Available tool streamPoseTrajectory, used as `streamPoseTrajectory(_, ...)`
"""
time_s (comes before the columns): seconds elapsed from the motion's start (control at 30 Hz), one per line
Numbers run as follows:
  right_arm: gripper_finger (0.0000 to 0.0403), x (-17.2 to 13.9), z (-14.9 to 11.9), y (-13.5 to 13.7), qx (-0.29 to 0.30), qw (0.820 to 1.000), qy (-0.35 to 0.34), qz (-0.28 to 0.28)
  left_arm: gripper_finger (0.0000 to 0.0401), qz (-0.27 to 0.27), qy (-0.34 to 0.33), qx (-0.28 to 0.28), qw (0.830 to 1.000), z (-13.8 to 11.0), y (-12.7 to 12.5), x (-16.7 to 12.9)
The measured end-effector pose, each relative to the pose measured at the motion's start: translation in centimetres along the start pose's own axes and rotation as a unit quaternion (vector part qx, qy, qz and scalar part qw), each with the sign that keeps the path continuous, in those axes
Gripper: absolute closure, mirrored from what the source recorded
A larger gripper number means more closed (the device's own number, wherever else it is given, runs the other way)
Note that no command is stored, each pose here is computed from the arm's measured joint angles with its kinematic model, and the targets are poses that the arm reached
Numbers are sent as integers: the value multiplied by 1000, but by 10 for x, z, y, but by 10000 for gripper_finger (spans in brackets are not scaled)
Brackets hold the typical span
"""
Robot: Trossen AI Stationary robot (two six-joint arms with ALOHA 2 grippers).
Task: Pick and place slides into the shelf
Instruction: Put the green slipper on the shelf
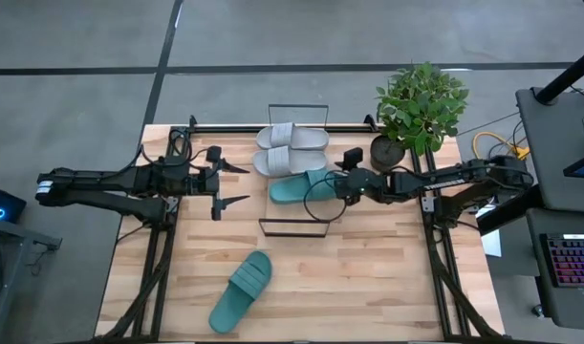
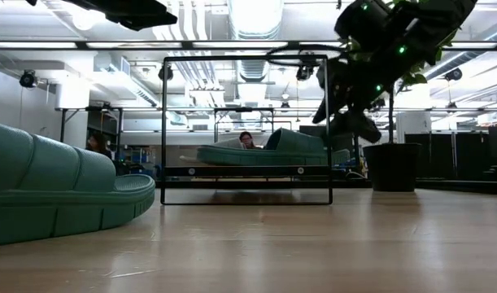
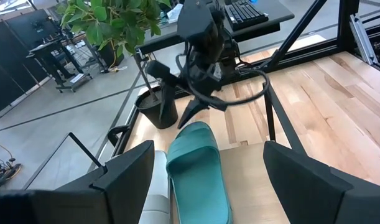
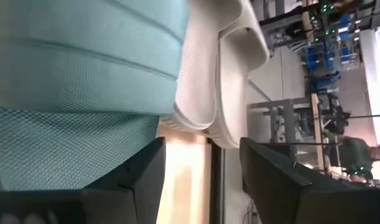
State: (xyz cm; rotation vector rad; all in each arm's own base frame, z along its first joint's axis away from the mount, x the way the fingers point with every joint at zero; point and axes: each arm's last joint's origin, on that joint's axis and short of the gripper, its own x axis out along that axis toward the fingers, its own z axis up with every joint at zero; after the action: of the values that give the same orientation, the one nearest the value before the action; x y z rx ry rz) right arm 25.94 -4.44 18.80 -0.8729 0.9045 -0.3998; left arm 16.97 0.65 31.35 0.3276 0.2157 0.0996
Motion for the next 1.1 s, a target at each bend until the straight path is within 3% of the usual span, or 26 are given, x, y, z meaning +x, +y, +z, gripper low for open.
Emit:
streamPoseTrajectory(0.1, 208, -9, -1, -8, 11, 1000, 5, -21, 115, 0, 0, 0, 1000, 0, 0, 0)
streamPoseTrajectory(0.3, 209, -40, -3, -28, 56, 990, 32, -124, 115, 4, -11, 6, 1000, 2, 1, 0)
streamPoseTrajectory(0.47, 209, -76, 0, -49, 153, 975, -72, -143, 115, 14, -40, 12, 999, 8, 3, 0)
streamPoseTrajectory(0.63, 209, -115, -2, -61, 225, 947, -210, -93, 115, 13, -38, 8, 999, 8, 2, 1)
streamPoseTrajectory(0.83, 209, -150, -1, -60, 227, 889, -394, 50, 115, 11, -33, -4, 999, 6, 2, 2)
streamPoseTrajectory(0.93, 209, -160, 4, -53, 208, 870, -435, 97, 115, 9, -29, -4, 1000, 6, 2, 2)
streamPoseTrajectory(1.1, 209, -168, 20, -32, 166, 860, -460, 144, 115, 31, 0, -29, 999, 1, 2, 0)
